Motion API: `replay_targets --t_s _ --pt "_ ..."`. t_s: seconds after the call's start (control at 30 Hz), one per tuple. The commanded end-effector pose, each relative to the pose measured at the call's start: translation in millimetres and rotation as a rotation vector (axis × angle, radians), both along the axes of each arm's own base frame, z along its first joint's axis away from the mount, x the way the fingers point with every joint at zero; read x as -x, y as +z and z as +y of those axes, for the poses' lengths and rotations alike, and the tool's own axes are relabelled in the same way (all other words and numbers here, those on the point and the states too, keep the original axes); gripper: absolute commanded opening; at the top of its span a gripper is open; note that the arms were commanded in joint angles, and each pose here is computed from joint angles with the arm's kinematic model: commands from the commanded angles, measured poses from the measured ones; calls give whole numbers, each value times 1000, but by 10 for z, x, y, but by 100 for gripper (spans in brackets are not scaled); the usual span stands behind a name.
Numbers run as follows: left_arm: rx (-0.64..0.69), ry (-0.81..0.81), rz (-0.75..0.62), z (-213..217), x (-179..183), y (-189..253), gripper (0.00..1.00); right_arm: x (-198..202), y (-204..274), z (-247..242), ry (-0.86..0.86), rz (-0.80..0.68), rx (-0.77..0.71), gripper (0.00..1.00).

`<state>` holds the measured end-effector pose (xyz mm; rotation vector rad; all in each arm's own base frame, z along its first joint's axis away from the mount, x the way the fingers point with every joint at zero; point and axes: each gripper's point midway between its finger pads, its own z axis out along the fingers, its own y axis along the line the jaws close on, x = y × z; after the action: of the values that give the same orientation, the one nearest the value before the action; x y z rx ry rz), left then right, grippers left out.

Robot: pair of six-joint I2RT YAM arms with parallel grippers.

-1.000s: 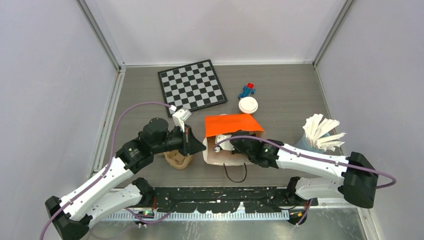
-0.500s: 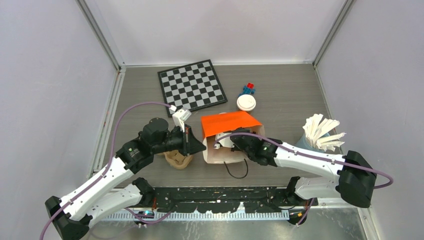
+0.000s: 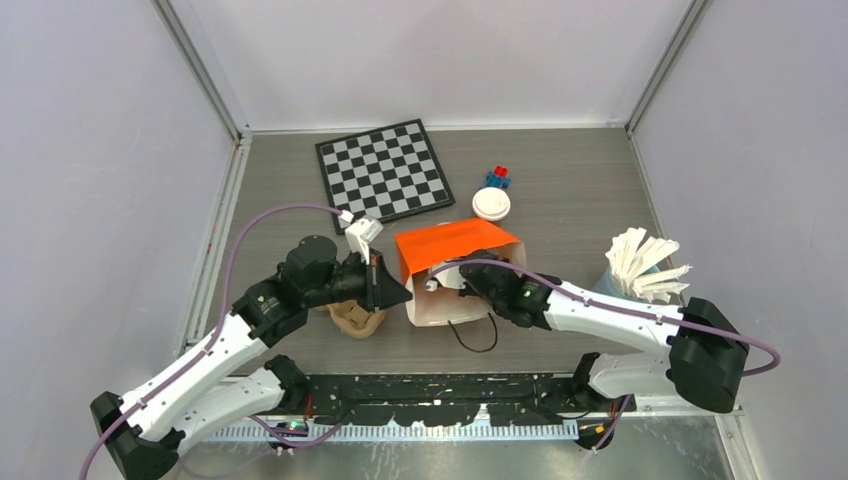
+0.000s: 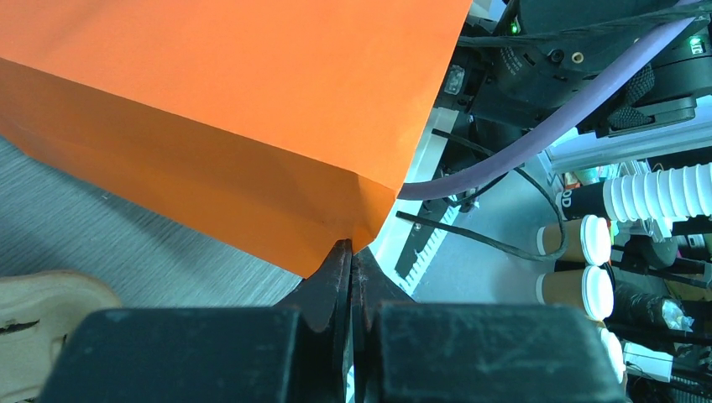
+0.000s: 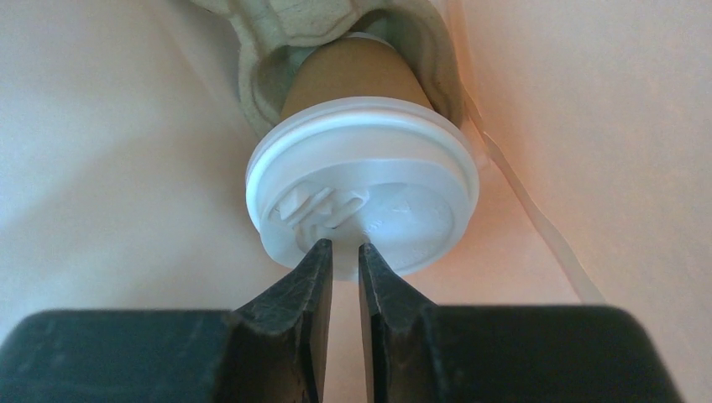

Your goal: Pack the takeout coffee

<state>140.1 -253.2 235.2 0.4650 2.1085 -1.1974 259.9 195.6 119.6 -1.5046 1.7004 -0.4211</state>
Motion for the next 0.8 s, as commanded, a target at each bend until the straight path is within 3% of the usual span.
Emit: replay_targets --t_s 0.0,0.43,0.77 --pt "52 -23 -30 -47 15 205 0 -133 230 170 1 -54 -87 23" --pt "43 -6 -41 -33 -21 235 0 -114 245 138 -1 -45 -88 22" --pt "22 13 -36 -63 -105 224 0 172 434 -131 6 20 -96 24"
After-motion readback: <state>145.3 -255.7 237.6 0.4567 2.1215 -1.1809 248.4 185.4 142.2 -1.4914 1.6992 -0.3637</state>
